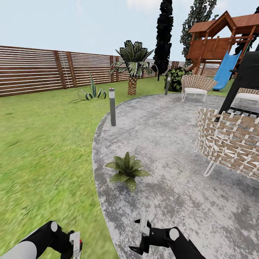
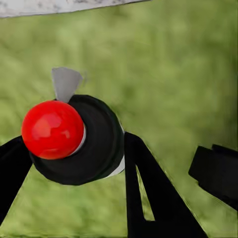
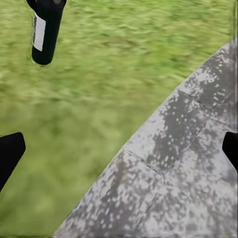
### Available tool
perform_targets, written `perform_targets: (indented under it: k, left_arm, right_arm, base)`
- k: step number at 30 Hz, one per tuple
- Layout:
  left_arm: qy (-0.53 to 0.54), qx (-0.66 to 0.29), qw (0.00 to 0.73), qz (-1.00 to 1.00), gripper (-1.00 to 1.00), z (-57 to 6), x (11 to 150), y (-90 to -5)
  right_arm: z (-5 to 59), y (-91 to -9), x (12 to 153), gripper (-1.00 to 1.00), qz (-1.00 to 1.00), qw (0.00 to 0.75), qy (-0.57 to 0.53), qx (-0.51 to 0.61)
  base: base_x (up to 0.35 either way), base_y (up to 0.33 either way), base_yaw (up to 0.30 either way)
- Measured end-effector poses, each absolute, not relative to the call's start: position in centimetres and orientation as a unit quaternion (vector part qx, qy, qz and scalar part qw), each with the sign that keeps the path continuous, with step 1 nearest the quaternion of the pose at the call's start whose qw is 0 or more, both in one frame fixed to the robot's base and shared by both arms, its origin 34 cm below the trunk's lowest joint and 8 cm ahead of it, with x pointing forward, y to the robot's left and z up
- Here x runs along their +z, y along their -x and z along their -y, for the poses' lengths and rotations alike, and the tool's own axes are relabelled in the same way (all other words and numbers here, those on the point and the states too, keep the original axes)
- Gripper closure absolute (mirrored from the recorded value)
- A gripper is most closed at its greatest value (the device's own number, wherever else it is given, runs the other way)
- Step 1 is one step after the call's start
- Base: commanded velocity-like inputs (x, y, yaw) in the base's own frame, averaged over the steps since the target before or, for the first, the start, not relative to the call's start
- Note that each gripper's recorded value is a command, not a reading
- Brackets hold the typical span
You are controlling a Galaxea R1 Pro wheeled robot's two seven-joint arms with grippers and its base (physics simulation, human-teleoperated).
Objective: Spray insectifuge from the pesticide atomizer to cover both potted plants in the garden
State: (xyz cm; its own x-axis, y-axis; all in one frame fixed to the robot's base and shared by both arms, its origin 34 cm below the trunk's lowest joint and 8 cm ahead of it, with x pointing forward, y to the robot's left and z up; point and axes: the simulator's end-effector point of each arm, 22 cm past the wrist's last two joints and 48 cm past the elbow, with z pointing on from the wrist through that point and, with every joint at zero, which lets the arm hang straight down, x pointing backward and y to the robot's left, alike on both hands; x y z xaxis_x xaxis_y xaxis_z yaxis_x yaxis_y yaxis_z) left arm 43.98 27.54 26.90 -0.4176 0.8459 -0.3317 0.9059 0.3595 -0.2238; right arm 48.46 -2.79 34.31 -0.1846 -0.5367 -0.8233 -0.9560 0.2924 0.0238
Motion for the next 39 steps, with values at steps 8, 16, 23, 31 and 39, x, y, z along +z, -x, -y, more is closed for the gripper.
perform_targets:
  k: [8,16,23,31,39]
  left_arm:
    - [-0.258,0.012,0.283,-0.924,1.0,-34.4,26.4,-52.7]
    - [0.062,0.114,0.375,-0.918,1.0,-42.4,26.0,-46.8]
    - [0.078,0.118,0.365,-0.92,1.0,-42.3,24.6,-42.4]
    - [0.081,0.114,0.355,-0.924,1.0,-41.9,24.1,-41.5]
    - [0.081,0.114,0.354,-0.925,1.0,-41.9,24.0,-41.5]
  right_arm:
    - [14.4,-49.8,27.1,-1.0,-0.824,0.375,0.41,0.108]
    - [27.4,-48.4,25.7,-1.0,-0.898,0.413,0.103,-0.113]
    - [29.0,-47.2,25.8,-1.0,-0.896,0.422,0.065,-0.123]
    - [28.1,-47.1,25.7,-1.0,-0.897,0.421,0.069,-0.115]
    - [28.1,-46.2,25.2,-1.0,-0.901,0.413,0.07,-0.115]
  base:
    - [0.0,0.0,0.0]
    - [0.0,0.0,0.0]
    - [0.0,0.0,0.0]
    - [0.0,0.0,0.0]
    - [0.0,0.0,0.0]
